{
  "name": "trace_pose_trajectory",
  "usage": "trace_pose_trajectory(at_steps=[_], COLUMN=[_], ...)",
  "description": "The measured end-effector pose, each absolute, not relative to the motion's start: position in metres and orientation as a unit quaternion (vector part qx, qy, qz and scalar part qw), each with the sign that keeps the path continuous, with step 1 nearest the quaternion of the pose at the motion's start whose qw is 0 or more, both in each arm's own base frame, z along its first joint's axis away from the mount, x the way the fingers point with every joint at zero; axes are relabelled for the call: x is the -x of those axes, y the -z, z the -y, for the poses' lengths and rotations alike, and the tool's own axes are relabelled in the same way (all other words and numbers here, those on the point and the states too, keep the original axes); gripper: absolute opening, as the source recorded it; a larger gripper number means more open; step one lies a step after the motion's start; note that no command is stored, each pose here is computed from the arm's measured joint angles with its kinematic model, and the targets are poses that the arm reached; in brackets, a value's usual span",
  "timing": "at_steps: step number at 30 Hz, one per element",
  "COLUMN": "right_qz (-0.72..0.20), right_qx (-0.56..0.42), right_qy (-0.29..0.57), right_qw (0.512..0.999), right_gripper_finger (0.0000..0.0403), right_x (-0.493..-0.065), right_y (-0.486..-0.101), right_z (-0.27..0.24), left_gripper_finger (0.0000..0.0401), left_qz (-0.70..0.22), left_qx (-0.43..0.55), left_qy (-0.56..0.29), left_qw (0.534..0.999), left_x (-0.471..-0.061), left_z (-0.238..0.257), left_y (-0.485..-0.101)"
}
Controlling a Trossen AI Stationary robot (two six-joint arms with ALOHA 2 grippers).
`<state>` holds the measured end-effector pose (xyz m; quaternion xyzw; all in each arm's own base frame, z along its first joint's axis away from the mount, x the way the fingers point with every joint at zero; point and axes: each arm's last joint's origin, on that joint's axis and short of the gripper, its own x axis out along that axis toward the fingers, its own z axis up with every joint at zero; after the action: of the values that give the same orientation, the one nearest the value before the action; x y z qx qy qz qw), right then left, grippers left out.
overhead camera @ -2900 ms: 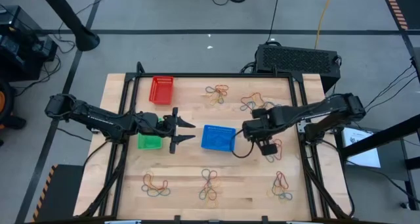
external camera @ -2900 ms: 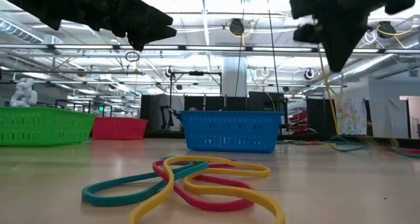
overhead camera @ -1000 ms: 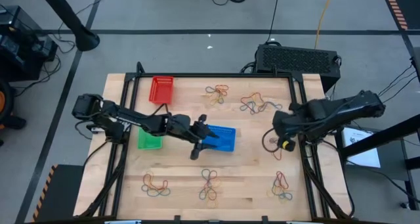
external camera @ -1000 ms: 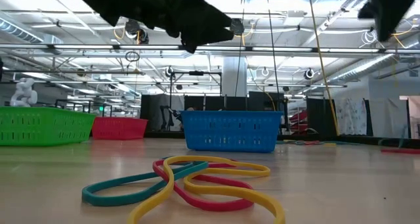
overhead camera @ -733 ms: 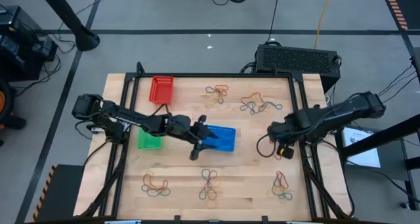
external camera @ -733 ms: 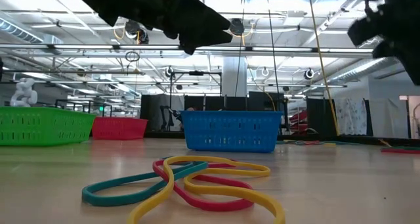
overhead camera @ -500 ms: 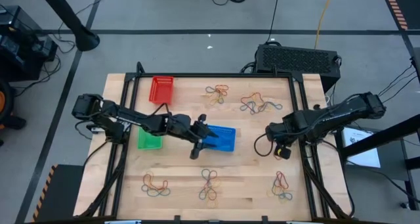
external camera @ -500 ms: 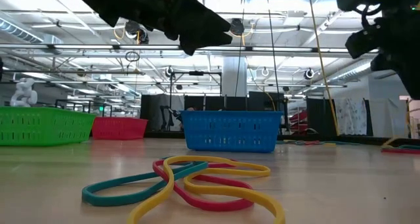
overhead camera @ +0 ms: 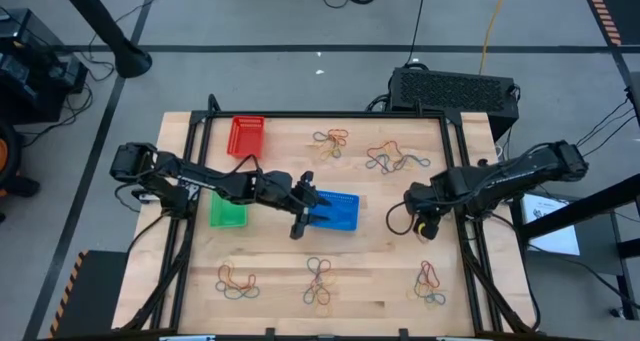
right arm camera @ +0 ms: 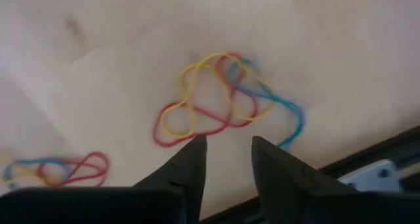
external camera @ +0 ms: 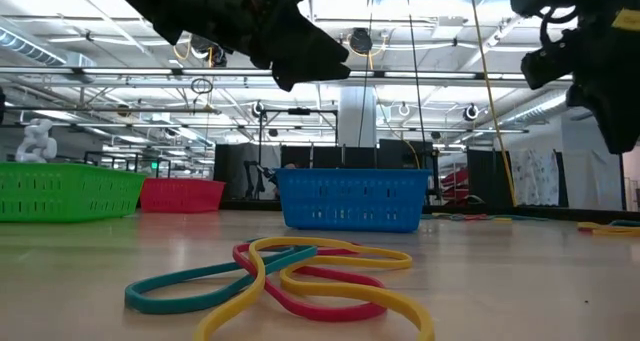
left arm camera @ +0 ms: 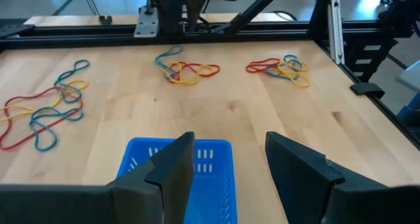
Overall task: Sort rubber bands into baskets
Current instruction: Put the blue rubber band into the blue bin
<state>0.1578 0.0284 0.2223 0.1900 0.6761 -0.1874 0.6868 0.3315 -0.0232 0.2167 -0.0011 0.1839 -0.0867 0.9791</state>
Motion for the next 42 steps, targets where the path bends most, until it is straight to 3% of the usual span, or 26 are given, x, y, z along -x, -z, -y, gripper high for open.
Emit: trace_pose_trajectory(at_steps=[5, 10, 23, 28, 38, 42], right_qz=[-0.693, -0.743, -0.866, -0.887, -0.875, -0.873], right_qx=[-0.167, -0.066, -0.033, -0.039, -0.080, -0.091], right_qy=[0.179, 0.117, 0.110, 0.113, 0.101, 0.103], right_qw=[0.678, 0.655, 0.487, 0.446, 0.468, 0.469], right_gripper_finger=[0.0124, 0.0124, 0.0123, 0.0123, 0.0123, 0.0104], right_x=[-0.155, -0.158, -0.182, -0.183, -0.187, -0.187], right_y=[-0.211, -0.189, -0.127, -0.112, -0.108, -0.107], right_z=[-0.016, -0.003, 0.012, 0.017, 0.026, 0.028], left_gripper_finger=[0.0194, 0.0194, 0.0194, 0.0194, 0.0194, 0.0194], left_qz=[-0.183, -0.183, -0.177, -0.178, -0.179, -0.179], left_qx=[0.001, -0.001, -0.003, -0.002, -0.014, -0.014], left_qy=[0.086, 0.087, 0.087, 0.091, 0.093, 0.095], left_qw=[0.979, 0.979, 0.980, 0.980, 0.979, 0.979], left_x=[-0.332, -0.332, -0.333, -0.333, -0.333, -0.333], left_z=[0.023, 0.023, 0.023, 0.023, 0.023, 0.023], left_y=[-0.217, -0.217, -0.221, -0.220, -0.220, -0.220])
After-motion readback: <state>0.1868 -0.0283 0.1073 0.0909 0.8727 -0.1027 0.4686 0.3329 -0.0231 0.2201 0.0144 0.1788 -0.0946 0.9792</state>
